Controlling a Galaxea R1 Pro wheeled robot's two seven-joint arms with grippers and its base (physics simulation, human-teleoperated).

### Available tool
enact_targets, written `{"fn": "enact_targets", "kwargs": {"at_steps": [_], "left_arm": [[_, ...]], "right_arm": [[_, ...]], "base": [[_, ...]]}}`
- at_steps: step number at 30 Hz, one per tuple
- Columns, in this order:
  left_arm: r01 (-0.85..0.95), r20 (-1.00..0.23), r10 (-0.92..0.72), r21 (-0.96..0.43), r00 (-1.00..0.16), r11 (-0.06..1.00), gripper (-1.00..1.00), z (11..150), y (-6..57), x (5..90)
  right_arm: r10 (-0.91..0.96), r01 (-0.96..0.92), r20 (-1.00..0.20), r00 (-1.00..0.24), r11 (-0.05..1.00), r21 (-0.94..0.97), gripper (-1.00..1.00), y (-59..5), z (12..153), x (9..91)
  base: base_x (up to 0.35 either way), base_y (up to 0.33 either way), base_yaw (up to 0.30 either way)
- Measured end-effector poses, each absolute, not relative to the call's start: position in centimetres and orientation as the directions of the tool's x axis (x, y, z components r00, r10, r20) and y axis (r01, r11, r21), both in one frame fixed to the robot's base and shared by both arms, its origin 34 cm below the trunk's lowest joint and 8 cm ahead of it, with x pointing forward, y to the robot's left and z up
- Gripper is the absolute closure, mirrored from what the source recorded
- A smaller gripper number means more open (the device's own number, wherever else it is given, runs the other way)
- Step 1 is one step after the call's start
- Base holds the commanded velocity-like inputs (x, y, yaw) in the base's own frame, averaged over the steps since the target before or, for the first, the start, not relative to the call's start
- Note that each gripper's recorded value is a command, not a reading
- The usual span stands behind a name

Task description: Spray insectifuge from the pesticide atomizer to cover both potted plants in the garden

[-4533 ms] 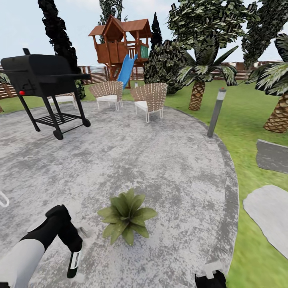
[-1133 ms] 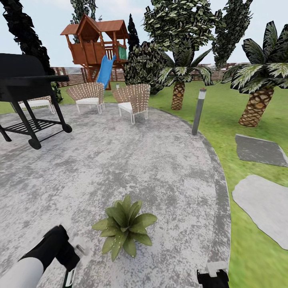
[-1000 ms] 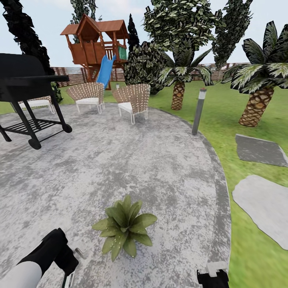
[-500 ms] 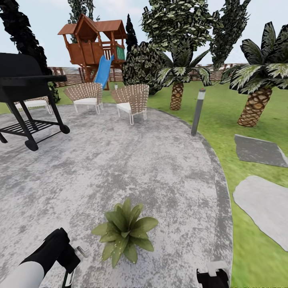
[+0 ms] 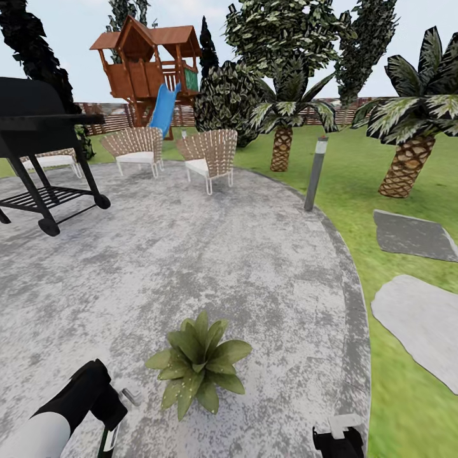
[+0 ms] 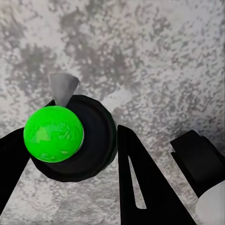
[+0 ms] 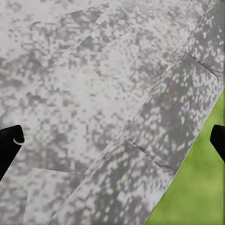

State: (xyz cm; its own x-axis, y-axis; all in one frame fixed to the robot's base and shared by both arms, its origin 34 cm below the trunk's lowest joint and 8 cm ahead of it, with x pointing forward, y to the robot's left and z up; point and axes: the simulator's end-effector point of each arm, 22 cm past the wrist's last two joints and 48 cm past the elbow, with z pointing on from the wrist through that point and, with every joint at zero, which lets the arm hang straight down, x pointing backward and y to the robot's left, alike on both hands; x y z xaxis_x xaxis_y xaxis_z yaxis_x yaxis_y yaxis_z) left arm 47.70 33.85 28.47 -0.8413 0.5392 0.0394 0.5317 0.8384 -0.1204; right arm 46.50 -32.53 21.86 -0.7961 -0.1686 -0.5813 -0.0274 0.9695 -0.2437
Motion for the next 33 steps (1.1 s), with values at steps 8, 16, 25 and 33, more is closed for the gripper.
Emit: {"fn": "enact_targets", "kwargs": {"at_steps": [8, 16, 25, 33], "left_arm": [[0.521, 0.014, 0.527, -0.13, -0.85, 0.844, 1.0, 29.0, 33.3, 48.5], [0.515, 0.011, 0.523, -0.158, -0.852, 0.842, 1.0, 29.1, 32.7, 48.3], [0.517, 0.012, 0.525, -0.152, -0.851, 0.842, 1.0, 29.3, 32.8, 48.5], [0.498, 0.031, 0.507, -0.149, -0.861, 0.854, 1.0, 29.3, 33.3, 48.3]], "right_arm": [[-0.172, -0.024, -0.575, -0.8, 0.966, -0.256, -1.0, -33.3, 21.8, 46.2], [-0.169, -0.022, -0.576, -0.8, 0.967, -0.253, -1.0, -33.1, 21.8, 46.2], [-0.169, -0.022, -0.577, -0.799, 0.967, -0.253, -1.0, -33.2, 21.8, 46.3], [-0.168, -0.023, -0.574, -0.802, 0.968, -0.252, -1.0, -33.1, 21.7, 46.1]], "base": [[-0.01, -0.192, 0.061], [-0.037, -0.27, 0.248], [-0.002, -0.273, 0.019], [-0.122, -0.271, 0.055]]}}
